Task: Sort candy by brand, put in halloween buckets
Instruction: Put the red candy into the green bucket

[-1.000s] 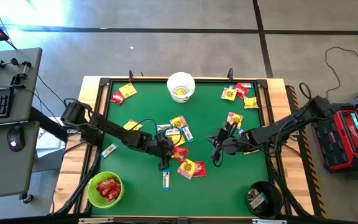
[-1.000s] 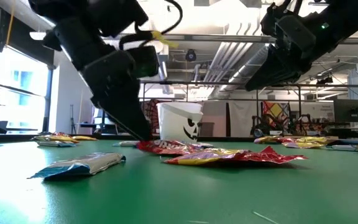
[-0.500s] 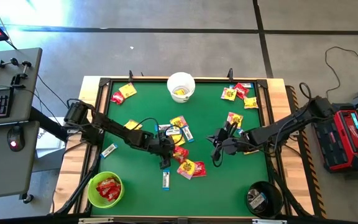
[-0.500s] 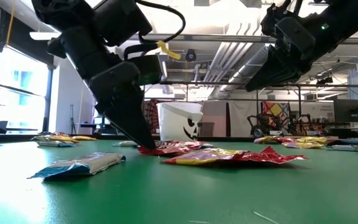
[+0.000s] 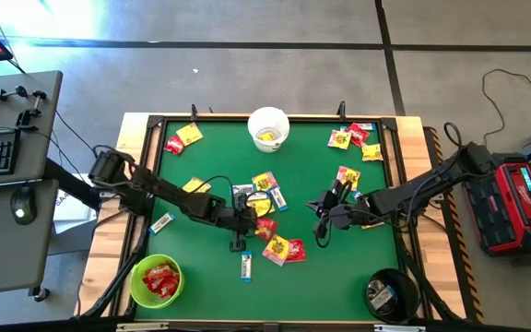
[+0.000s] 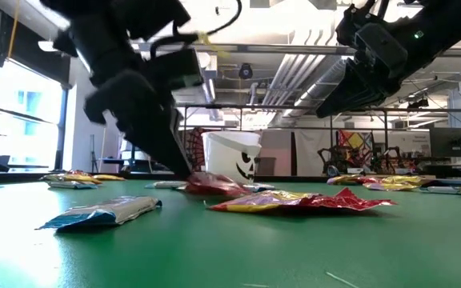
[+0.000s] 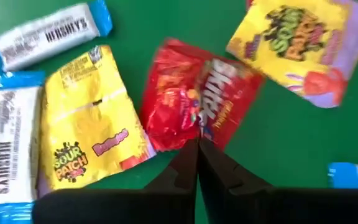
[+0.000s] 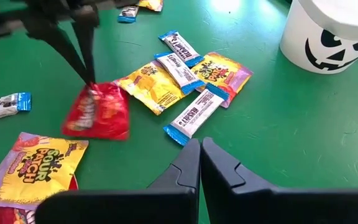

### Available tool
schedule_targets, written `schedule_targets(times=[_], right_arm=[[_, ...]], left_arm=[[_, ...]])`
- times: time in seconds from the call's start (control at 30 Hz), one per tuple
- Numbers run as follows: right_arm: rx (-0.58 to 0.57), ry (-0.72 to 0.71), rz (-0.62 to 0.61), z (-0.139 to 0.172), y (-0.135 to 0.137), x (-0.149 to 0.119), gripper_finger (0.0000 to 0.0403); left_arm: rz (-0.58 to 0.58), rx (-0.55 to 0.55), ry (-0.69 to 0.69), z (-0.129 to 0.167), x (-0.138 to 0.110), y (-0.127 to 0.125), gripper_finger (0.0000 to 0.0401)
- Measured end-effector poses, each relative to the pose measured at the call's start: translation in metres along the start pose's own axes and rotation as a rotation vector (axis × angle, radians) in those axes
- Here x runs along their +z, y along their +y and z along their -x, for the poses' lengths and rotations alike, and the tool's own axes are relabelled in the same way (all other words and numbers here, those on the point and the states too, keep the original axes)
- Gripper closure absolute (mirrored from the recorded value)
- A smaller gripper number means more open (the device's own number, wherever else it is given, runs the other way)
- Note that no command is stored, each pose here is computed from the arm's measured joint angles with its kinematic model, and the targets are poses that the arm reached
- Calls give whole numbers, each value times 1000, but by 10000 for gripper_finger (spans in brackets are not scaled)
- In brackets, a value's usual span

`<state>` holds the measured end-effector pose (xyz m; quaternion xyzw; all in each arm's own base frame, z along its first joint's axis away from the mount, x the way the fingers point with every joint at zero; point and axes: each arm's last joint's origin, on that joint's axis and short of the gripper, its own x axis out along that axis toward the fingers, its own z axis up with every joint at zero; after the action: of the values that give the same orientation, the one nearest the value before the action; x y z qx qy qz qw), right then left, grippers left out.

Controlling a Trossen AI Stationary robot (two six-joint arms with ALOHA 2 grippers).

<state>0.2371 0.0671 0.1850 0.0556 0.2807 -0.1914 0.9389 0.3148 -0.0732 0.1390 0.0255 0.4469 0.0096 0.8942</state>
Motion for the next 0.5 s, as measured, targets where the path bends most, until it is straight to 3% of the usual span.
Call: schedule_targets(times=[0.5], right_arm=[[-25, -10, 23, 0, -1, 0, 403]], left_arm=[[-239, -18, 58, 115, 47, -39, 401]])
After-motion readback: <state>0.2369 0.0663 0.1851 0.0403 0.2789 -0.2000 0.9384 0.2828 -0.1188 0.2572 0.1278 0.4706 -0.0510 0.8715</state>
